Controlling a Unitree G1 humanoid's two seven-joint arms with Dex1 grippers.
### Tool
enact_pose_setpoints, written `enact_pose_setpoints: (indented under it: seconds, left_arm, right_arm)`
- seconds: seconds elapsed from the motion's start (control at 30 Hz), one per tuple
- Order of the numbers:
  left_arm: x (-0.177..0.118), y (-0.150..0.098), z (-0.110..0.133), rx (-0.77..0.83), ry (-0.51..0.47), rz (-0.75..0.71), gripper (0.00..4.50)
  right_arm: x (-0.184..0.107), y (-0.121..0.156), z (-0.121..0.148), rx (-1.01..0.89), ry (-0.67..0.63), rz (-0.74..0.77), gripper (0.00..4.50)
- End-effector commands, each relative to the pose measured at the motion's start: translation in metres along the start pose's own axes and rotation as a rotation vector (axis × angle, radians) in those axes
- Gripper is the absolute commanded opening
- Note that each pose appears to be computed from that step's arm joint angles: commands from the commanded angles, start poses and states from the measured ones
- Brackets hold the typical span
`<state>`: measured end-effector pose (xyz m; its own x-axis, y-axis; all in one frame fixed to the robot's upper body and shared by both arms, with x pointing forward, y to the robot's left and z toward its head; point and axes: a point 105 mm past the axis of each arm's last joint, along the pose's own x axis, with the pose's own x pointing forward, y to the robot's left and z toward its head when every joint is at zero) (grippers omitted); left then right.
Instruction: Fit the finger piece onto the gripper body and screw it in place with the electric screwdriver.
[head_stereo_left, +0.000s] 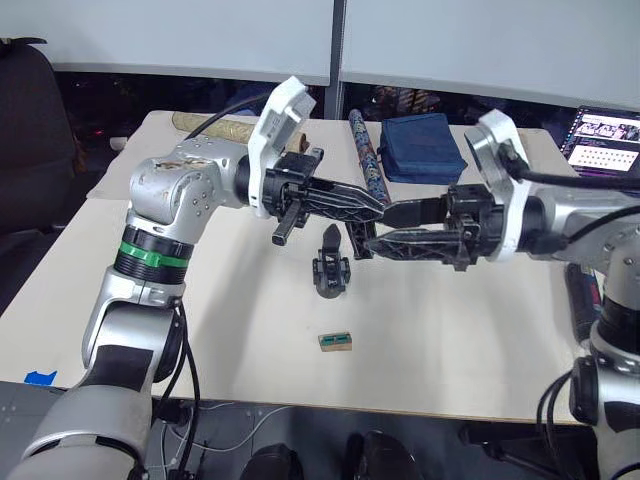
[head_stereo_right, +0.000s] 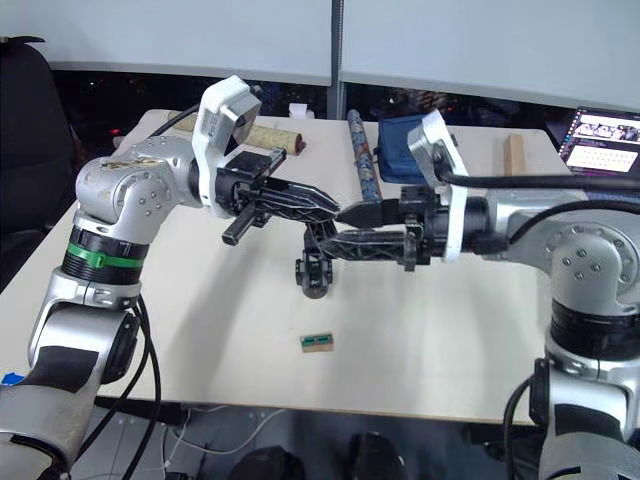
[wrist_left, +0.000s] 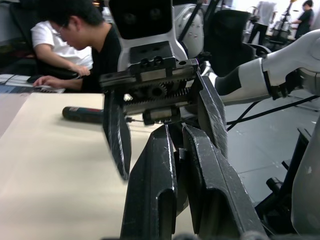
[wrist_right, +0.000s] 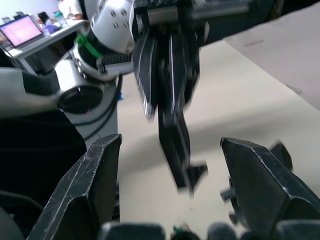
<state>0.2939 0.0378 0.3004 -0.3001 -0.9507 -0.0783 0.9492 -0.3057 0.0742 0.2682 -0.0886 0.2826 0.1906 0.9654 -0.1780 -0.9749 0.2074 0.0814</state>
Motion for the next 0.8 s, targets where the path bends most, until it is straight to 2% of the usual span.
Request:
enact_pose_setpoints:
  seconds: [0.03,0.1,0.3,0.33,0.57,0.63,0.73,0.8]
  left_arm:
    - [0.001,-0.001,0.014,0.037,-0.014,-0.012,0.00]
    - [0.002,-0.001,0.013,0.037,-0.012,-0.013,0.00]
    - [0.002,-0.005,0.007,0.037,0.005,-0.021,0.00]
    - [0.002,-0.006,0.007,0.034,0.005,-0.022,0.00]
    - [0.002,-0.005,0.004,0.041,0.023,-0.017,0.00]
    - [0.002,-0.005,0.004,0.042,0.023,-0.014,0.00]
    - [0.002,-0.005,0.004,0.044,0.024,-0.012,0.00]
    - [0.001,-0.004,0.004,0.048,0.028,-0.011,0.00]
  right_arm:
    - [0.006,0.003,0.007,-0.022,-0.002,0.021,3.29]
    - [0.008,0.005,0.009,-0.032,-0.007,0.032,2.73]
    - [0.011,0.008,0.010,-0.074,0.010,0.040,0.66]
    - [0.011,0.009,0.010,-0.078,0.012,0.043,0.45]
    - [0.012,0.005,0.011,-0.124,0.016,0.014,0.45]
    - [0.011,0.006,0.011,-0.111,0.016,0.022,1.47]
    - [0.012,0.006,0.010,-0.120,0.023,0.022,2.46]
    - [0.012,0.009,0.008,-0.118,0.034,0.041,2.29]
